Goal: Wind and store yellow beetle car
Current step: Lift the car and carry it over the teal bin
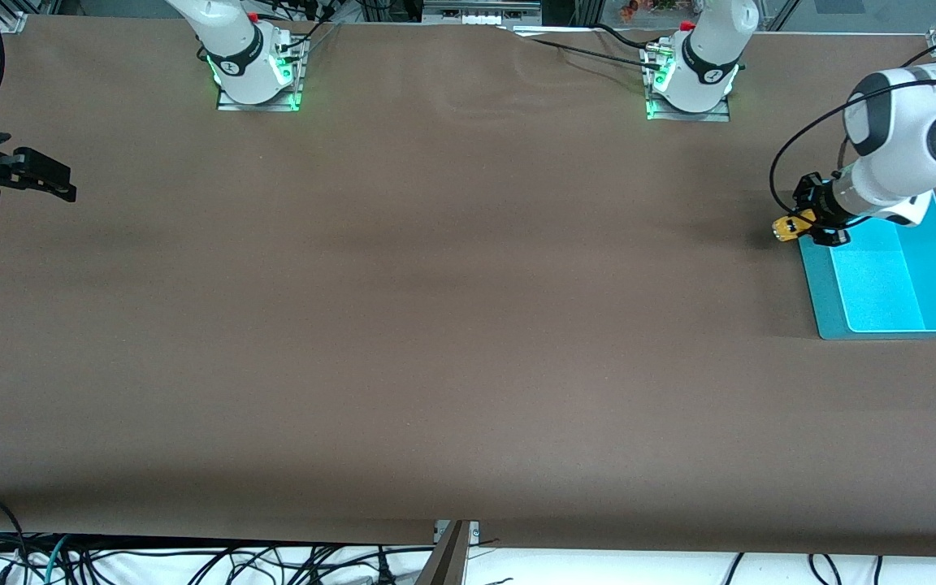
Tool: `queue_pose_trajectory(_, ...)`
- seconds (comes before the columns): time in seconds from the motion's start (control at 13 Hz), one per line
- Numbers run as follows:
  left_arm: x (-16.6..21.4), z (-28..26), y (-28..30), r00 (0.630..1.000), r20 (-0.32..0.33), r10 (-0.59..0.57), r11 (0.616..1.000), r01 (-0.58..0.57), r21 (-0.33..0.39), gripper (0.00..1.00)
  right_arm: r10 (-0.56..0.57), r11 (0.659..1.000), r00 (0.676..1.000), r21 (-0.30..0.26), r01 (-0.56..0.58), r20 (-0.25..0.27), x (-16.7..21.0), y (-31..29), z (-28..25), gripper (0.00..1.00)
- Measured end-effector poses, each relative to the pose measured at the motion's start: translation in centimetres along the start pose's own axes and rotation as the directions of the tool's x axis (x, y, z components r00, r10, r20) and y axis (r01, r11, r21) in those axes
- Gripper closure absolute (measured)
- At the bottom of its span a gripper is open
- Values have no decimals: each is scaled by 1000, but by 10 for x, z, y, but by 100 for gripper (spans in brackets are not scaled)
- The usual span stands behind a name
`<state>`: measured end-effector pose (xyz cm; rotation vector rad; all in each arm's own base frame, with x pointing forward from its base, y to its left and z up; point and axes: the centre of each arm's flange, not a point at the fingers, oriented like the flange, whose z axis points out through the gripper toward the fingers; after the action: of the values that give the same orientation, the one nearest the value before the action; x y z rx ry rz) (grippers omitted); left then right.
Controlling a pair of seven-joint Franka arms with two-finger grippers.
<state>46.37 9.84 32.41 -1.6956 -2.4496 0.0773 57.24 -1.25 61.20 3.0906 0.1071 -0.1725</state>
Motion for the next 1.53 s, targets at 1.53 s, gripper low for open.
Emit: queue_pose_trajectory(1.53, 150, 97, 23, 963, 1, 269, 962, -269, -48, 61, 0, 1000, 1000, 1, 0, 0, 0, 0, 0, 0)
